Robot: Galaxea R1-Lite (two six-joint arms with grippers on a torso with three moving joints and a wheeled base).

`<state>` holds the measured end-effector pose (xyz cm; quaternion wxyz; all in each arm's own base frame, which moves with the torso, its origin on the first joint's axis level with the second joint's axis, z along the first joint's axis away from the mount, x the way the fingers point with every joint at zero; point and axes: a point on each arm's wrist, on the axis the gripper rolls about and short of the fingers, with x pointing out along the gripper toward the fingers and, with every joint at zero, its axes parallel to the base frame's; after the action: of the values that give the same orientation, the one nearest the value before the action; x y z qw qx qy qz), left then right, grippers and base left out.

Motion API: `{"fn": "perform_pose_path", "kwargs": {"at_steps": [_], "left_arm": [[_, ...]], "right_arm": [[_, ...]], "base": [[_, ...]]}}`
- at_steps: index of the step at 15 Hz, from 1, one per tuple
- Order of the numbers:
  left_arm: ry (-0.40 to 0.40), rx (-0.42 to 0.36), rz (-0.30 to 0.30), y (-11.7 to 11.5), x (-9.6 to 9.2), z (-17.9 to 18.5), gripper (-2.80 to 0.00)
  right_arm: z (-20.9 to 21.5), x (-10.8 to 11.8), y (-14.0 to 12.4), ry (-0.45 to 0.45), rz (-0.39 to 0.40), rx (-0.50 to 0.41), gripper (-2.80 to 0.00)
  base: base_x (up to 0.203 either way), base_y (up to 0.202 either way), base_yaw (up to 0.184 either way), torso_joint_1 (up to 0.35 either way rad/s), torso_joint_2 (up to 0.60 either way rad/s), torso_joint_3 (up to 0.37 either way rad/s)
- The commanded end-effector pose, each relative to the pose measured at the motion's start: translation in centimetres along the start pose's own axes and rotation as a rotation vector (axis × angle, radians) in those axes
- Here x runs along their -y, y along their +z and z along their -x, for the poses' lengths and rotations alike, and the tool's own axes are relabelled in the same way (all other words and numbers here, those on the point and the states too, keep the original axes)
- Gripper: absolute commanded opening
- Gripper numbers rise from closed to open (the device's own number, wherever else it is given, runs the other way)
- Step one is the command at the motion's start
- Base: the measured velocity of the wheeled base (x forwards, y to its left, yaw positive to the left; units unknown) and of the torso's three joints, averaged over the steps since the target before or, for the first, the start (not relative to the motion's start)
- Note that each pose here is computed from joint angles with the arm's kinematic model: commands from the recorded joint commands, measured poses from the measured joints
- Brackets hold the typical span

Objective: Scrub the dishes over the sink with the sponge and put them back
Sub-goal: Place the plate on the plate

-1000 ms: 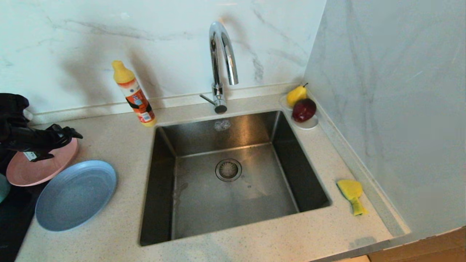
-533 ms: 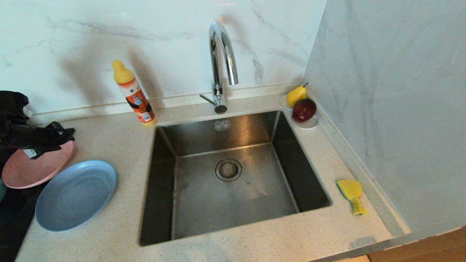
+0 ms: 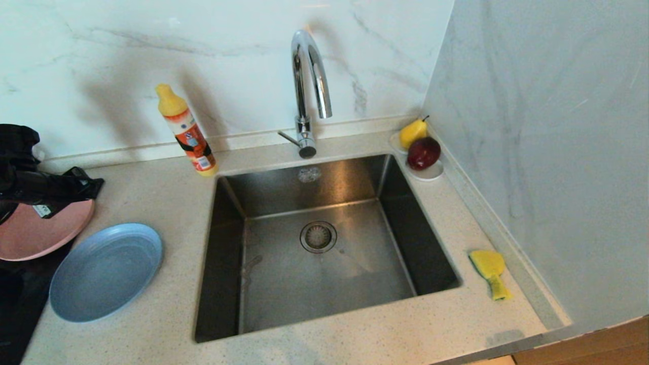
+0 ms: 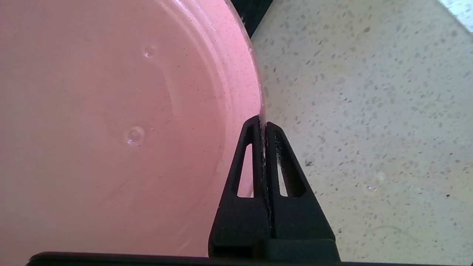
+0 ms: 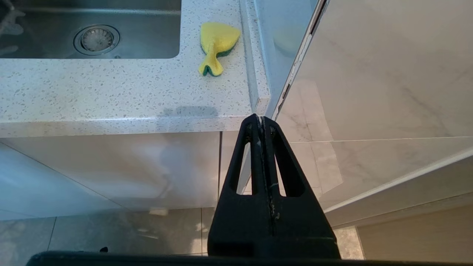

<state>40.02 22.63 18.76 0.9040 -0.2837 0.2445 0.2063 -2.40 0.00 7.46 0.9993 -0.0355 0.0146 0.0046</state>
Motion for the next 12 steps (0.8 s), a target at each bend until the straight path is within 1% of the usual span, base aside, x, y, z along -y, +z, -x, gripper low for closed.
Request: {"fn": "perform_pose_path", "kwargs": {"at_steps": [1, 5, 7, 11, 12], "left_arm": [[-0.007, 0.01, 0.002, 0.4, 0.3, 0.7, -2.8], [-0.016, 0.025, 0.002, 1.2, 1.2, 3.0, -2.8], [-0.019, 0.018, 0.001, 1.5, 1.7, 4.5, -2.8], [-0.04, 0.021, -0.016, 1.6, 3.2, 6.8, -2.8], [-0.039, 0.012, -0.02, 1.5, 3.5, 7.2, -2.8]], "right_arm": [[0.0, 0.0, 0.0, 0.001, 0.001, 0.002, -2.8], [0.0, 0.0, 0.0, 0.001, 0.001, 0.002, -2.8], [0.0, 0.0, 0.0, 0.001, 0.001, 0.002, -2.8], [0.0, 0.0, 0.0, 0.001, 0.001, 0.002, -2.8], [0.0, 0.0, 0.0, 0.001, 0.001, 0.002, -2.8]], "base": [[0.0, 0.0, 0.0, 0.0, 0.0, 0.0], [0.0, 0.0, 0.0, 0.0, 0.0, 0.0], [0.0, 0.0, 0.0, 0.0, 0.0, 0.0], [0.0, 0.0, 0.0, 0.0, 0.0, 0.0], [0.0, 0.0, 0.0, 0.0, 0.0, 0.0]]}}
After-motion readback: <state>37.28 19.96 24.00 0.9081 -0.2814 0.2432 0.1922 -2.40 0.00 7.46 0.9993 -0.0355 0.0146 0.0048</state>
